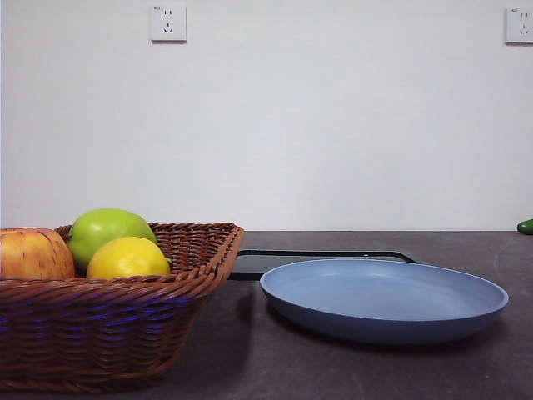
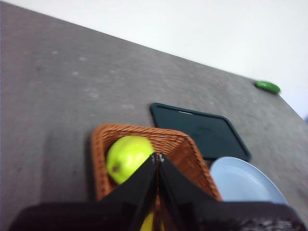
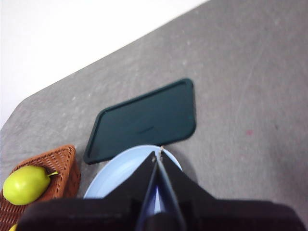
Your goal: Take the lemon from the basket,put the lemon in the plate,hand out the plate
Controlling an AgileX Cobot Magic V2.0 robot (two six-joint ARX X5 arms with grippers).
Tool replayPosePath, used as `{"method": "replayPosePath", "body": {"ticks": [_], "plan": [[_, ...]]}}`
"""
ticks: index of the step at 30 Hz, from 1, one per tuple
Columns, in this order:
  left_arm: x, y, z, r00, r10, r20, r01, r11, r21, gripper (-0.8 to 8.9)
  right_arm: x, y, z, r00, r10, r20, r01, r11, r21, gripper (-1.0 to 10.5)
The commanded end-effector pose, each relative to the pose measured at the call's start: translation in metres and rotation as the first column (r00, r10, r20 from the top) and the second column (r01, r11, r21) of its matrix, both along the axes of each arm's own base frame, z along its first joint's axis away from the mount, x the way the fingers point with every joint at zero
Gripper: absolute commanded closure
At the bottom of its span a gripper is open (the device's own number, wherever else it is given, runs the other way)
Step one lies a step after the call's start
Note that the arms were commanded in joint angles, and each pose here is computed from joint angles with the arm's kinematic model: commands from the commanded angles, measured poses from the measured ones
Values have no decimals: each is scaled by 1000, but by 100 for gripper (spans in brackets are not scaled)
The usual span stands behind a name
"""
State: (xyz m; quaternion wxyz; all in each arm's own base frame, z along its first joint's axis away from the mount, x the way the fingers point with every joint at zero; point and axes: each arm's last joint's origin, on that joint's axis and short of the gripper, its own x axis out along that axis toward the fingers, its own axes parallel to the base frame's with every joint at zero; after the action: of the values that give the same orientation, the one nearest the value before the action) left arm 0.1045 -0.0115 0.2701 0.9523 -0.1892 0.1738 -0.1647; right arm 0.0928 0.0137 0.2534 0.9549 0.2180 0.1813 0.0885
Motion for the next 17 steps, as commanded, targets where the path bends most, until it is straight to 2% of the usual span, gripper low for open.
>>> {"method": "replayPosePath", "body": {"ticks": [1,7,10,12,14,17], "plan": [[8,-1,20,998,-67,2,67,997,46,806,6,1,20,1000,24,-13,-25,998,-60,944],[26,-6,47,983,-177,-49,179,983,39,806,27,3,44,980,69,-184,-104,976,-191,943],[35,-8,52,970,-217,-113,224,973,52,806,42,4,45,948,94,-304,-172,955,-241,943],[40,-10,54,954,-240,-178,256,964,69,806,52,6,42,913,133,-386,-238,941,-239,943],[46,-12,53,934,-261,-243,288,954,82,807,65,9,36,868,194,-457,-311,930,-196,943],[52,-15,50,912,-284,-297,319,944,78,807,80,12,24,818,243,-522,-369,917,-151,927]]}}
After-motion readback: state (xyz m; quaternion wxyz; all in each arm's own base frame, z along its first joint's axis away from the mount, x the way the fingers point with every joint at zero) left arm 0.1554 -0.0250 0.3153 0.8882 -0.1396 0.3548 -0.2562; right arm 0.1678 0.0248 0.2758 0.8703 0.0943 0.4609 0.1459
